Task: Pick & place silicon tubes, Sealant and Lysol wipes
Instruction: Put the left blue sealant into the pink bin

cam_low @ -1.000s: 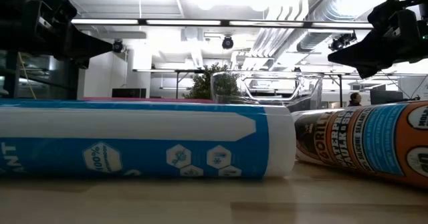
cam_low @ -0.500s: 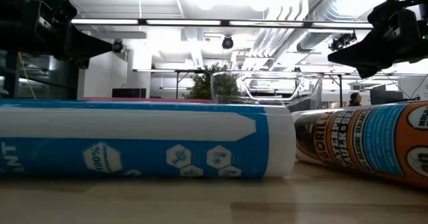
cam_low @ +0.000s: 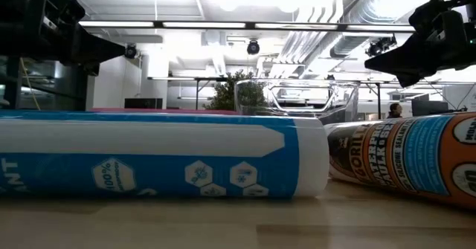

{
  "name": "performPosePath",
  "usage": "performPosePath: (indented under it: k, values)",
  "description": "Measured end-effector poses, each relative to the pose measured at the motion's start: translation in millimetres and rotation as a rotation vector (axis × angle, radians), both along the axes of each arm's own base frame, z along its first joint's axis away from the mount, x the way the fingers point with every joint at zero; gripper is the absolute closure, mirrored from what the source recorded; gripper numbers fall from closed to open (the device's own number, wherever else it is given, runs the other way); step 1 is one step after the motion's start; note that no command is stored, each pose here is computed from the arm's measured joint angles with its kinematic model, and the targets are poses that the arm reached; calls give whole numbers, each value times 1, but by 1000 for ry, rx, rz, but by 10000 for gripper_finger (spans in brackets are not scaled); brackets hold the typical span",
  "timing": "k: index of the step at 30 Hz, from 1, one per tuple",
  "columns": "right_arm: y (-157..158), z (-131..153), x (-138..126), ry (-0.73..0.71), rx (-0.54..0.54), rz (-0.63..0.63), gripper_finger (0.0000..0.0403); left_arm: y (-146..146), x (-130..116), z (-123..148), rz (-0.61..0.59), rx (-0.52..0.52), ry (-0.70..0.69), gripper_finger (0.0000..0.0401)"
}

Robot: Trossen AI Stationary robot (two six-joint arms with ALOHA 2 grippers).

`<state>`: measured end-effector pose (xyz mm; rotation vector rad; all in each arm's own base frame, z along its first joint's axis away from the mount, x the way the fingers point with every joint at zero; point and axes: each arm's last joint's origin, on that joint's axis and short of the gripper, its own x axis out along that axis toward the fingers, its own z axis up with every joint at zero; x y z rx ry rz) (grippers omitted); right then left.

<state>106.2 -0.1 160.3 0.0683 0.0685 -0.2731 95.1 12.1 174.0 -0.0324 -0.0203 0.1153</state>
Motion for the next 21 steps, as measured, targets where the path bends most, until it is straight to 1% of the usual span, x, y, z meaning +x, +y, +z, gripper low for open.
performPosePath:
  k: [4,7,8,14,16,18,21]
  values:
    - [0,0,0,0,0,0,402,-1,0,0,-19,1,-2,401]
    - [0,0,0,0,0,1,402,0,0,1,9,-6,-14,401]
    - [0,0,0,0,0,0,402,1,0,2,28,-31,-21,401]
    - [0,0,0,0,0,0,402,4,-1,1,136,-283,-67,401]
    - [0,0,0,0,0,1,402,5,-1,2,163,-329,-87,400]
    - [0,0,0,0,0,0,402,5,-2,7,176,-318,-90,396]
    - [0,0,0,0,0,0,402,6,-7,28,220,-277,-132,379]
